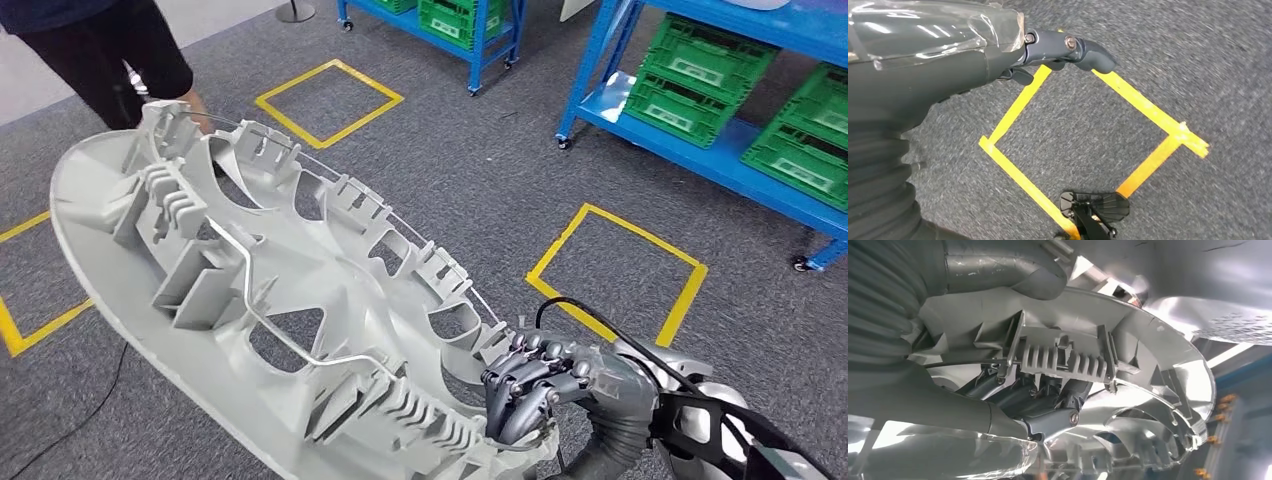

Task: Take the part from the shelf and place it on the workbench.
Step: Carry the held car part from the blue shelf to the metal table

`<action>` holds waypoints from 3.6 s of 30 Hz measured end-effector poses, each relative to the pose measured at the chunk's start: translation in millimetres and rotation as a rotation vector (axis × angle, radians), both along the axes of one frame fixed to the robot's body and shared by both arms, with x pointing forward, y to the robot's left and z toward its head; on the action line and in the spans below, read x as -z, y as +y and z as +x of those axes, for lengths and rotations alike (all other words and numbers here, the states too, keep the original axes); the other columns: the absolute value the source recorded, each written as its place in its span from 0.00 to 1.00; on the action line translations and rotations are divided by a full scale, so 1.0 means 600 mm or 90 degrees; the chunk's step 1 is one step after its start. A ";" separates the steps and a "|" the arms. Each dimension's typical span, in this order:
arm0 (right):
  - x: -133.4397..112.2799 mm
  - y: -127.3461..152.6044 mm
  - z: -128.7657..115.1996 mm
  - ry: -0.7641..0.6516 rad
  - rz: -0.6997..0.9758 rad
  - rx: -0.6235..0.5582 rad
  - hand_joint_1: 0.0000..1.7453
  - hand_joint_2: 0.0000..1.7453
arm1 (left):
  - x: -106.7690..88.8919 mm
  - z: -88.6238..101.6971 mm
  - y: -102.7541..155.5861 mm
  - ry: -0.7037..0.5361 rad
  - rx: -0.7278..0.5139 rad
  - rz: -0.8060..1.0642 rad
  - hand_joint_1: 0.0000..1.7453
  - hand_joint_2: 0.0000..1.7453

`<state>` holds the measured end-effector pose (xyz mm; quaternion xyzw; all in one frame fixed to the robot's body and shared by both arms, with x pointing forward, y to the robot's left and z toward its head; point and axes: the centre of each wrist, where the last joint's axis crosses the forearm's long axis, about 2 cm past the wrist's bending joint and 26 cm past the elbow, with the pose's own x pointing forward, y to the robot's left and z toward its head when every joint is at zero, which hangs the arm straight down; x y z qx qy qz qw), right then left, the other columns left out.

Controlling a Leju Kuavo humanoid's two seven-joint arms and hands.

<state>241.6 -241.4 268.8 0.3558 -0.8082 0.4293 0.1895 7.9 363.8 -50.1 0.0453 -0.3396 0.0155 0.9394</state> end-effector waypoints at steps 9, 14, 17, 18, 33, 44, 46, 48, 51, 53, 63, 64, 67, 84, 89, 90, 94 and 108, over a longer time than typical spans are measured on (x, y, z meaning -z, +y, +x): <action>0.004 0.001 0.001 0.006 -0.003 -0.003 0.92 1.00 | 0.000 0.001 -0.004 -0.002 0.001 -0.008 0.00 1.00; 0.001 0.002 0.002 0.005 -0.003 -0.006 0.92 1.00 | 0.001 -0.008 -0.005 0.002 0.008 -0.015 0.00 1.00; 0.002 0.004 0.002 0.005 -0.007 -0.009 0.92 1.00 | 0.001 -0.005 -0.005 -0.001 0.011 -0.015 0.00 1.00; 0.002 0.005 0.002 0.006 -0.008 -0.009 0.92 1.00 | 0.001 -0.004 -0.006 -0.001 0.012 -0.016 0.00 1.00; 0.006 0.011 0.001 0.008 -0.015 -0.026 0.92 1.00 | -0.002 0.002 -0.002 -0.011 0.023 -0.011 0.00 1.00; 0.011 0.008 0.001 0.009 -0.019 -0.028 0.92 1.00 | -0.002 -0.005 -0.002 -0.003 0.034 -0.009 0.00 1.00; 0.012 0.007 0.000 0.010 -0.018 -0.028 0.92 1.00 | -0.003 -0.003 -0.001 -0.005 0.035 -0.006 0.00 1.00; 0.013 0.007 0.000 0.011 -0.017 -0.028 0.92 1.00 | -0.003 -0.001 -0.001 -0.007 0.036 -0.005 0.00 1.00; 0.015 0.007 -0.001 0.013 -0.018 -0.028 0.92 1.00 | -0.003 -0.001 -0.001 -0.007 0.036 -0.005 0.00 1.00; 0.015 0.007 -0.001 0.013 -0.018 -0.028 0.92 1.00 | -0.003 0.000 0.001 -0.008 0.036 -0.002 0.00 1.00; 0.016 0.005 -0.001 0.013 -0.013 -0.030 0.92 1.00 | -0.005 0.007 0.005 -0.017 0.036 0.004 0.00 1.00; 0.016 0.004 -0.001 0.013 -0.012 -0.031 0.92 1.00 | -0.005 0.008 0.004 -0.018 0.037 0.003 0.00 1.00; 0.017 0.004 -0.001 0.014 -0.012 -0.032 0.92 1.00 | -0.004 0.007 0.002 -0.019 0.036 0.002 0.00 1.00; 0.014 0.004 0.002 0.010 0.010 -0.038 0.92 1.00 | -0.004 0.000 0.008 -0.013 0.051 0.006 0.00 1.00; 0.013 0.005 0.003 0.008 0.015 -0.036 0.92 1.00 | -0.005 -0.001 0.013 -0.013 0.054 0.013 0.00 1.00; 0.013 0.005 0.003 0.008 0.016 -0.035 0.92 1.00 | -0.005 -0.001 0.013 -0.012 0.054 0.014 0.00 1.00; 0.015 0.002 0.003 0.010 0.017 -0.031 0.92 1.00 | -0.005 0.004 0.013 -0.017 0.055 0.014 0.00 1.00; 0.016 0.002 0.003 0.010 0.027 -0.034 0.92 1.00 | -0.005 -0.002 0.015 -0.012 0.059 0.012 0.00 1.00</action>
